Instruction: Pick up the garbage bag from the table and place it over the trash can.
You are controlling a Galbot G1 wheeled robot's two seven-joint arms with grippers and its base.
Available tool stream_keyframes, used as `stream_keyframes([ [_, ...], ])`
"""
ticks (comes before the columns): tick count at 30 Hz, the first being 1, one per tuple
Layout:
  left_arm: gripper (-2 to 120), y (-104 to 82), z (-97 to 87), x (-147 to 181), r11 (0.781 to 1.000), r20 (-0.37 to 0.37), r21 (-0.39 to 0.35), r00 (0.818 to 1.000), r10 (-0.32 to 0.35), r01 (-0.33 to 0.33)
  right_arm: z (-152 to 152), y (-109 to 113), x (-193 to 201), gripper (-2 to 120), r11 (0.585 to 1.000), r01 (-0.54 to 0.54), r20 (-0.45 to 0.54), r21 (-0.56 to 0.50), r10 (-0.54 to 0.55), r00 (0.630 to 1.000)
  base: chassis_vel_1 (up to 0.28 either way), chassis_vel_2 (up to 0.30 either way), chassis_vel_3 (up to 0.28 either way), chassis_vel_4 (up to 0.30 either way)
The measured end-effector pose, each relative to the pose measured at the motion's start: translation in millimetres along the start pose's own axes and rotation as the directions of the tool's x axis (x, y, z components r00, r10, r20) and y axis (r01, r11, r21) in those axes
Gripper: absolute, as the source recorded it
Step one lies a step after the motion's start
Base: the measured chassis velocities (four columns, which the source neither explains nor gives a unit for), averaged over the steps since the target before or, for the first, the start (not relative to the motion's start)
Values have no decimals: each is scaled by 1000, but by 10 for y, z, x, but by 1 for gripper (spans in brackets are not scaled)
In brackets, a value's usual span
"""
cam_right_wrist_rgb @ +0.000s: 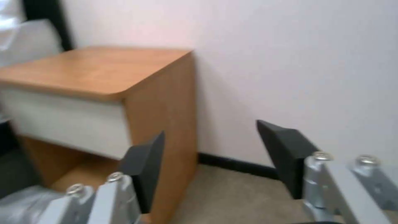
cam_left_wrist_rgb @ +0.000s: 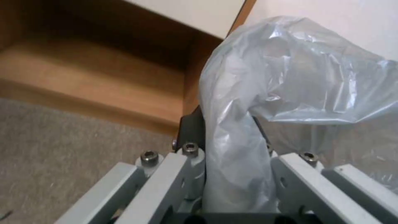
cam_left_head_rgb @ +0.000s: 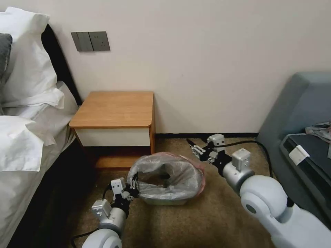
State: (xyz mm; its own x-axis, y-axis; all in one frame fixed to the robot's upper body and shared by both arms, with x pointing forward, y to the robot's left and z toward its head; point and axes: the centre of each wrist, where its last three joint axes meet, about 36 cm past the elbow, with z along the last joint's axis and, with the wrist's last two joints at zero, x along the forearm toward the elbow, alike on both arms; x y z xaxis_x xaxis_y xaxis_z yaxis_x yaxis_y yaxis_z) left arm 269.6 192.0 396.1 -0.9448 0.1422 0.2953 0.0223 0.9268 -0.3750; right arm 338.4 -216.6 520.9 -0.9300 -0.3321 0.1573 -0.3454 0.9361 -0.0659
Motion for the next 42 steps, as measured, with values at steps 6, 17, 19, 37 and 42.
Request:
stream_keyframes([
  [6,7,45,132,24,999,-19,-16,999,-40,40,174,-6,227,91,994,-110,-3,-20,110,994,0,0,0,0],
  [17,7,106,376,111,994,-46,-30,994,-103,102,137,-50,294,100,991,-134,11,-7,134,991,0,0,0,0],
  [19,7,120,415,125,994,-53,-29,993,-109,107,148,-35,296,100,991,-130,8,-7,131,991,0,0,0,0],
  [37,48,158,486,68,992,-21,-49,993,-115,114,199,18,293,100,993,-114,-9,-7,114,993,0,0,0,0],
  [42,67,138,432,62,992,-3,-58,994,-109,109,215,43,297,100,994,-110,-14,-7,110,994,0,0,0,0],
])
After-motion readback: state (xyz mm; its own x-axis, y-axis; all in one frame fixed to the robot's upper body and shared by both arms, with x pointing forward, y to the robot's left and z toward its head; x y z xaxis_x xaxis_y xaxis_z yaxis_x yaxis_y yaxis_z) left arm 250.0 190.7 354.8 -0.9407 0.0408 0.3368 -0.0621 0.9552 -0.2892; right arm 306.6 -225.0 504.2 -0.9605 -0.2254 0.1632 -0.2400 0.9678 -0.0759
